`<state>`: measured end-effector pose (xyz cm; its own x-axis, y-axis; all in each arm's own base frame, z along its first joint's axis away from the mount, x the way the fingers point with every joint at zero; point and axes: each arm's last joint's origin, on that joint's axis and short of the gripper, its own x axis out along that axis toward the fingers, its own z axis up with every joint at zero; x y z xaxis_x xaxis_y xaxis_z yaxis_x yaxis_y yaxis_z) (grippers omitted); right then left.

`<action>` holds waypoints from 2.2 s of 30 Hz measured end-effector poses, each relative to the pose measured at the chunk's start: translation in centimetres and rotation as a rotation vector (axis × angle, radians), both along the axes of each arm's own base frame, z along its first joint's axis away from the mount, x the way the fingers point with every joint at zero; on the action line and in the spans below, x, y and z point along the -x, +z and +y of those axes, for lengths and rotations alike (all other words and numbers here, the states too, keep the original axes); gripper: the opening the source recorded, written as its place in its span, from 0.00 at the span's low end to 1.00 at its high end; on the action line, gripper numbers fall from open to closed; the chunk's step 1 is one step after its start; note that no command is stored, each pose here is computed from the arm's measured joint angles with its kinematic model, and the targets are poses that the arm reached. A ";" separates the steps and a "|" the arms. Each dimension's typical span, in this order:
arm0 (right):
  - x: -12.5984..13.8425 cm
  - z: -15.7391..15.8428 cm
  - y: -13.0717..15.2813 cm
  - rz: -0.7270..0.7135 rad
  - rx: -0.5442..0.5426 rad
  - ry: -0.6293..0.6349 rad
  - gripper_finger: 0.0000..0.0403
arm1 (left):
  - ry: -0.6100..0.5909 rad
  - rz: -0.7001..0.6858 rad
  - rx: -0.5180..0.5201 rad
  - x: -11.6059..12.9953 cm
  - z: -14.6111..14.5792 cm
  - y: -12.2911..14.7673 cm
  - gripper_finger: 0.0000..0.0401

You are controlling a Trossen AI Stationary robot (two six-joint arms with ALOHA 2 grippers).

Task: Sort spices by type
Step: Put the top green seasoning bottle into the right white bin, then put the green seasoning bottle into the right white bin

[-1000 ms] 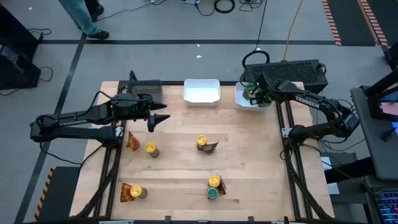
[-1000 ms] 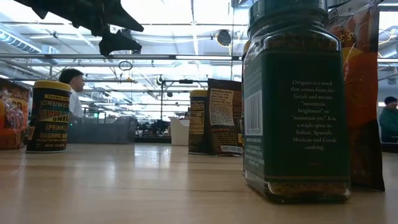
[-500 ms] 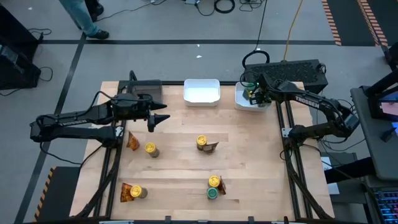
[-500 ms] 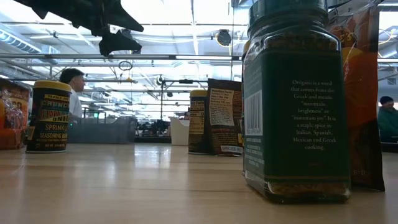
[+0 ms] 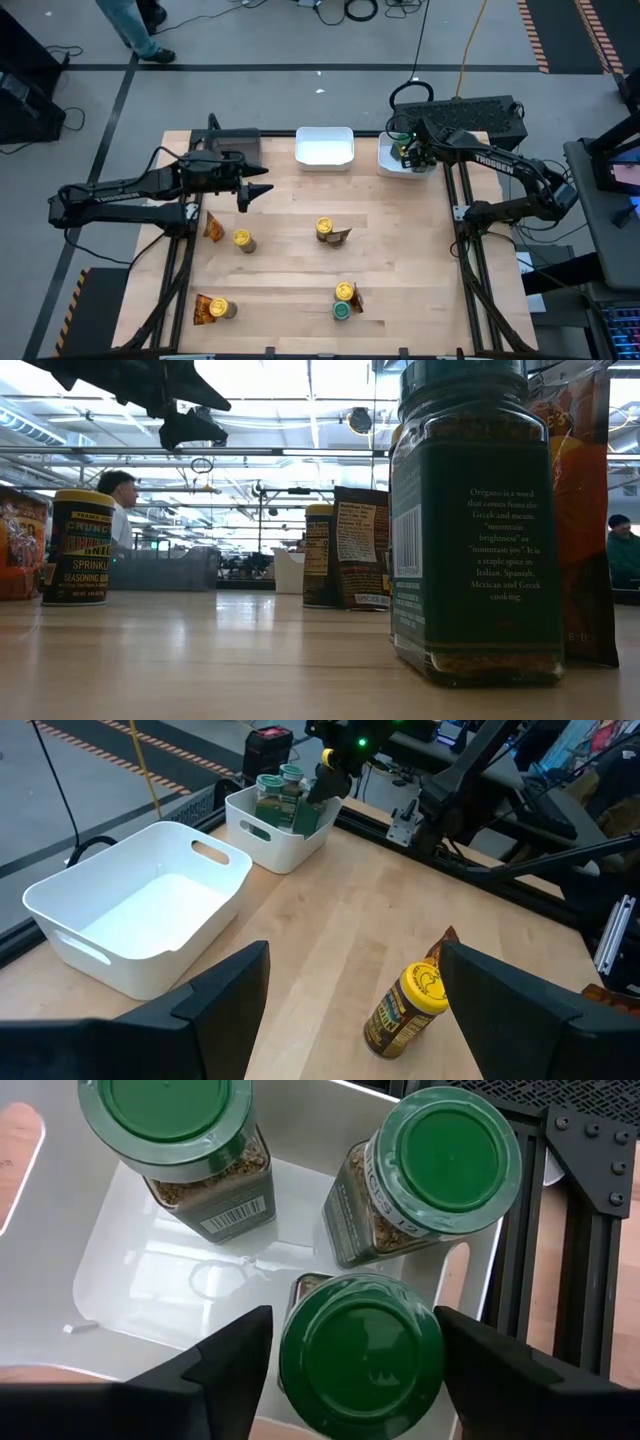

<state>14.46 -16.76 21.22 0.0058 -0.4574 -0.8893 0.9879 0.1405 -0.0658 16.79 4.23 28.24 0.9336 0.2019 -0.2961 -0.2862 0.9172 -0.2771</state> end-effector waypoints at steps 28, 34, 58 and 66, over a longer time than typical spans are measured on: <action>1.3 1.8 5.9 -0.332 0.287 0.033 0.62 | -0.010 -0.001 0.005 0.0 0.0 0.0 0.74; -0.4 2.1 6.8 -0.498 0.305 0.154 0.62 | -0.010 -0.001 0.004 0.0 0.0 0.0 0.74; -12.4 13.2 15.7 -0.695 0.177 1.149 0.62 | -0.010 0.000 0.001 0.0 0.0 0.0 0.74; -17.7 17.8 16.0 -0.634 0.190 1.428 0.62 | -0.013 0.003 -0.005 0.0 0.0 0.0 0.74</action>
<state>32.11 1.07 37.23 0.8484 0.1509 -0.5074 -0.0750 0.9831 0.1670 16.79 4.21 28.21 0.9352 0.1916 -0.2978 -0.2754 0.9222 -0.2715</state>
